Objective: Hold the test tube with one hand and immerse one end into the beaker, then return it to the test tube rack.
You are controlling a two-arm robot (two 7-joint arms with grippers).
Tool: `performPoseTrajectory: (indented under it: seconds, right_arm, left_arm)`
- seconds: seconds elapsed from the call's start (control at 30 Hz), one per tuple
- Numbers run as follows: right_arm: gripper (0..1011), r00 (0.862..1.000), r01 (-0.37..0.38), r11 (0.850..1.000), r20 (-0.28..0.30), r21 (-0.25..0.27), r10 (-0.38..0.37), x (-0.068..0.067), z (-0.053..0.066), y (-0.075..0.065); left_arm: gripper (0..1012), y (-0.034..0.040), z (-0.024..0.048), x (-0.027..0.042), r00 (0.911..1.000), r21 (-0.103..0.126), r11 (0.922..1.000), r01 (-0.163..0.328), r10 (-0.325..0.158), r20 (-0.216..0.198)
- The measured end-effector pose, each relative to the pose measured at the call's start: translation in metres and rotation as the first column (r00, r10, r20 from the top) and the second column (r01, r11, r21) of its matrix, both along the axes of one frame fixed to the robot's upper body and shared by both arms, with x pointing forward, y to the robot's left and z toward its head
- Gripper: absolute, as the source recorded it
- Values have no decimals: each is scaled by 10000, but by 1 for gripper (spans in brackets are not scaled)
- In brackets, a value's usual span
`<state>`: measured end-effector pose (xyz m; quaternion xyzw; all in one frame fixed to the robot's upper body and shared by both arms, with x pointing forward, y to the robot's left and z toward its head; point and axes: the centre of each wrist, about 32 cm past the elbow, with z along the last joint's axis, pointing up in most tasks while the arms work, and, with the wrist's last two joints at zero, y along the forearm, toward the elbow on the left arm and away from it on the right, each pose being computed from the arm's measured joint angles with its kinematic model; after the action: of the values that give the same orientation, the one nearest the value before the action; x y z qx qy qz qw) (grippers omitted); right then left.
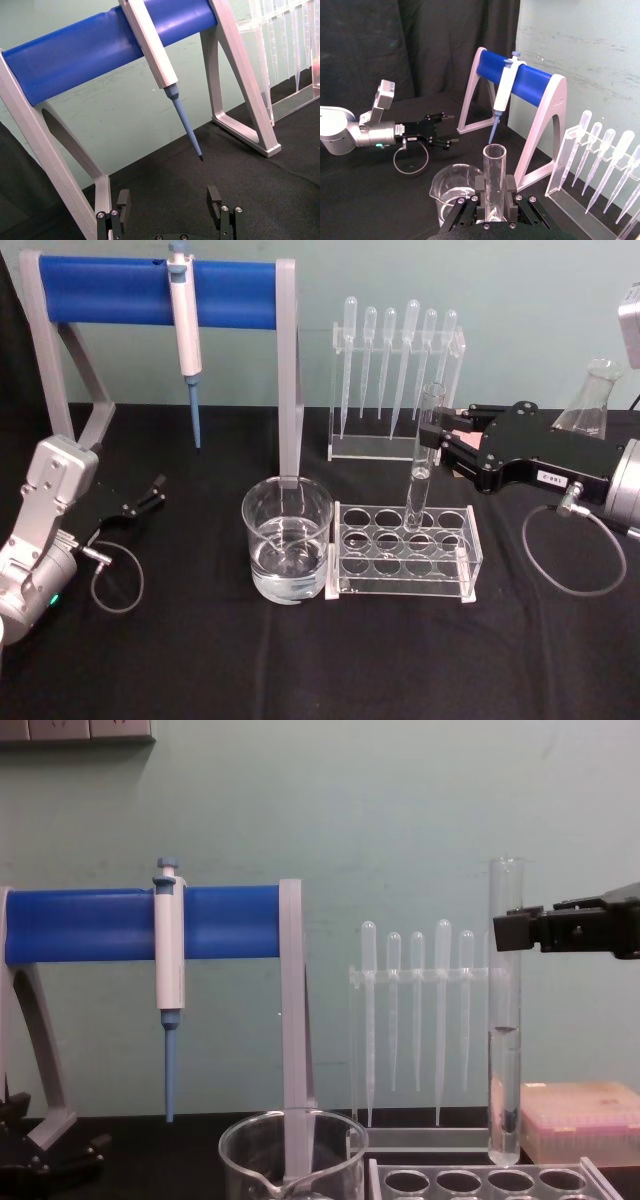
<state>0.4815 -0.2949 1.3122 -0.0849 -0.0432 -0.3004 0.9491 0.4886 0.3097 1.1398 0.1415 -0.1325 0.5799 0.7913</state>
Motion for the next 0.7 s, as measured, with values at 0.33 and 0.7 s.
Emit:
performPoseTrajectory:
  seconds: [0.33, 0.7]
  right_arm:
    - [241, 10000, -1, 10000, 0, 0, 1, 0, 0, 0]
    - [241, 10000, -1, 10000, 1, 0, 1, 0, 0, 0]
  left_arm:
    - [1000, 0, 0, 0, 10000, 0, 10000, 1, -1, 0]
    - [1000, 0, 0, 0, 10000, -1, 10000, 0, 0, 0]
